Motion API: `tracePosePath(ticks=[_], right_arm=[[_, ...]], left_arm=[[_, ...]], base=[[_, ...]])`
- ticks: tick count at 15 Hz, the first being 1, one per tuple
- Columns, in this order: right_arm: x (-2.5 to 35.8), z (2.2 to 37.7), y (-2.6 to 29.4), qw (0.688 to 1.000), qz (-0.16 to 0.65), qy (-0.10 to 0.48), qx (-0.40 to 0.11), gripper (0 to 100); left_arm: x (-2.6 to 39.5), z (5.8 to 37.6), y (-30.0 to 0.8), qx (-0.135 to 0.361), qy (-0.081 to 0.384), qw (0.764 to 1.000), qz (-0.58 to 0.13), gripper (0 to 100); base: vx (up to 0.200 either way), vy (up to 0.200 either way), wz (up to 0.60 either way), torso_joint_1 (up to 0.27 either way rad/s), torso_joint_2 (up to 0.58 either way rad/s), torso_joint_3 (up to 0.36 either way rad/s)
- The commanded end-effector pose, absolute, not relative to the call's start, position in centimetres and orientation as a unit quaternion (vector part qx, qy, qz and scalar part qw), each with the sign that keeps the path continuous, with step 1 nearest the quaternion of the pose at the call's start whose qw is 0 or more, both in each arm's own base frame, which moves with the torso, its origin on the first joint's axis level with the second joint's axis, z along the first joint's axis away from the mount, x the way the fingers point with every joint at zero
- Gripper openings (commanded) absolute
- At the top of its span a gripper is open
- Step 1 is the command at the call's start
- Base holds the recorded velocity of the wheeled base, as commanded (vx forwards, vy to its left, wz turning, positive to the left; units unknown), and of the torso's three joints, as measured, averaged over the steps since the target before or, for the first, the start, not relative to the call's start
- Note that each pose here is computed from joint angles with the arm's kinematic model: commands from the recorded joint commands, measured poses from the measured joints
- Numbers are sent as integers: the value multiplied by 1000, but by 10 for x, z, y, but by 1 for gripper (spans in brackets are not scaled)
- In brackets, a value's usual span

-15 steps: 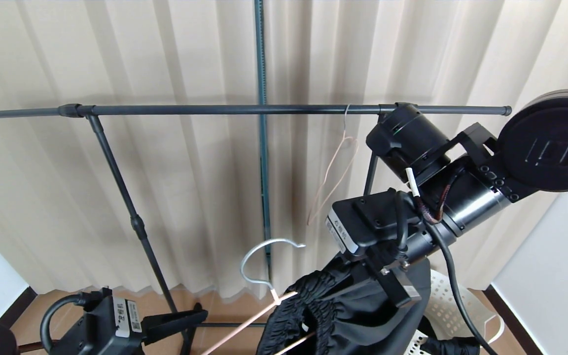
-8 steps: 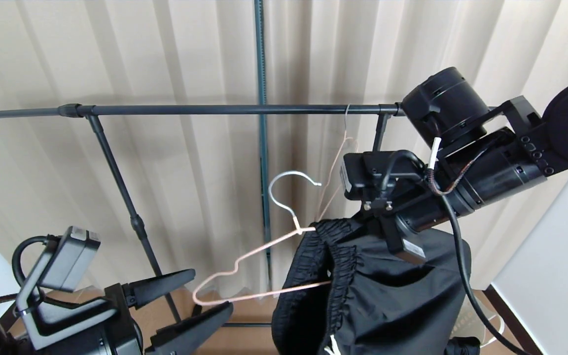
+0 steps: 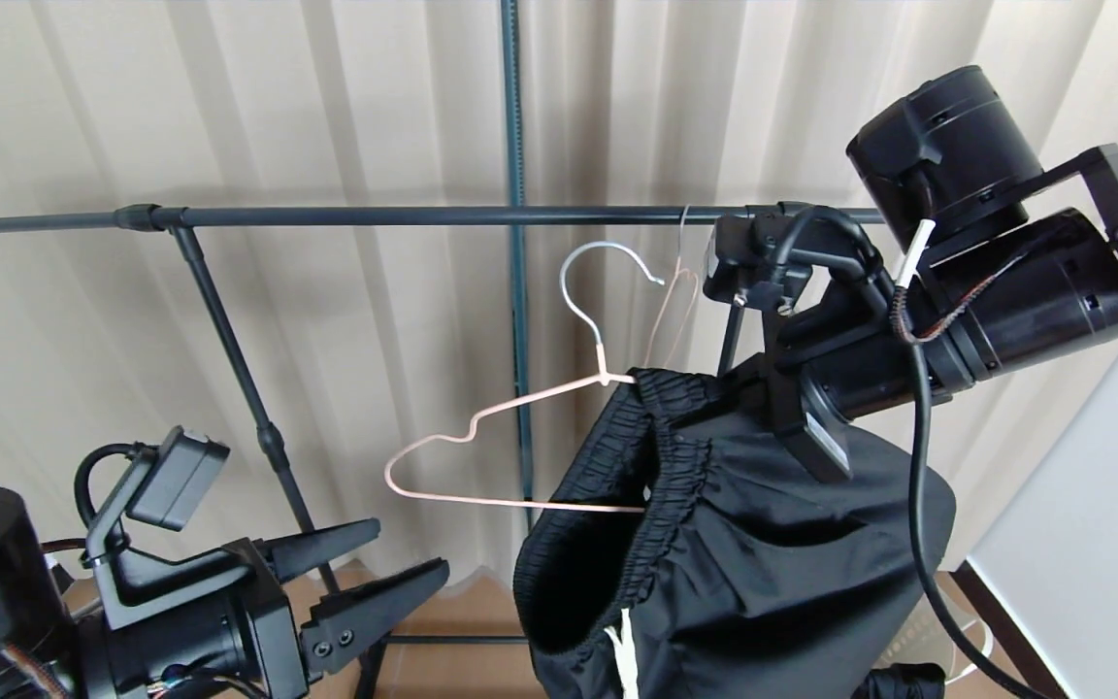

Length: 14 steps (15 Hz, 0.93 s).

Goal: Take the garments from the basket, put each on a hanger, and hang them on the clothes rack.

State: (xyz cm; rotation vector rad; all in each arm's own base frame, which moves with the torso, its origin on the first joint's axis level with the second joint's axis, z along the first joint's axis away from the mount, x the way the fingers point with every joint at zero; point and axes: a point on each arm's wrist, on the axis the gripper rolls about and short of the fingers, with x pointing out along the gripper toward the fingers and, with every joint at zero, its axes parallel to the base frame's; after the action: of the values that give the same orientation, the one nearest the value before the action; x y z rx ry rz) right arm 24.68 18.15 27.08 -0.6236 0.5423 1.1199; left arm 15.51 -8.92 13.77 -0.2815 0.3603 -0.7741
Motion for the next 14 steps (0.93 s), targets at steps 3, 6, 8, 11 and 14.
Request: tracePosePath(ticks=[3,6,8,11,14], right_arm=[[230,281,183,769,531,246,-258,0],[223,283,186,771,533,257,-233,0],[219,286,185,767,547,250,-224,0],[214,290,185,763,557,242,-222,0],[209,292,188,759,564,238,-223,0]], left_arm=[[161,118,-119,-103,214,914,-329,100],[162,112,-124,-90,226,912,-329,100],[163,109,-125,-86,231,913,-326,100],[163,102,-132,-72,239,917,-312,100],[160,97,-136,-53,242,914,-320,100]], base=[[0,0,0,0,0,0],[0,0,0,0,0,0],[0,0,0,0,0,0],[0,0,0,0,0,0],[0,0,0,0,0,0]])
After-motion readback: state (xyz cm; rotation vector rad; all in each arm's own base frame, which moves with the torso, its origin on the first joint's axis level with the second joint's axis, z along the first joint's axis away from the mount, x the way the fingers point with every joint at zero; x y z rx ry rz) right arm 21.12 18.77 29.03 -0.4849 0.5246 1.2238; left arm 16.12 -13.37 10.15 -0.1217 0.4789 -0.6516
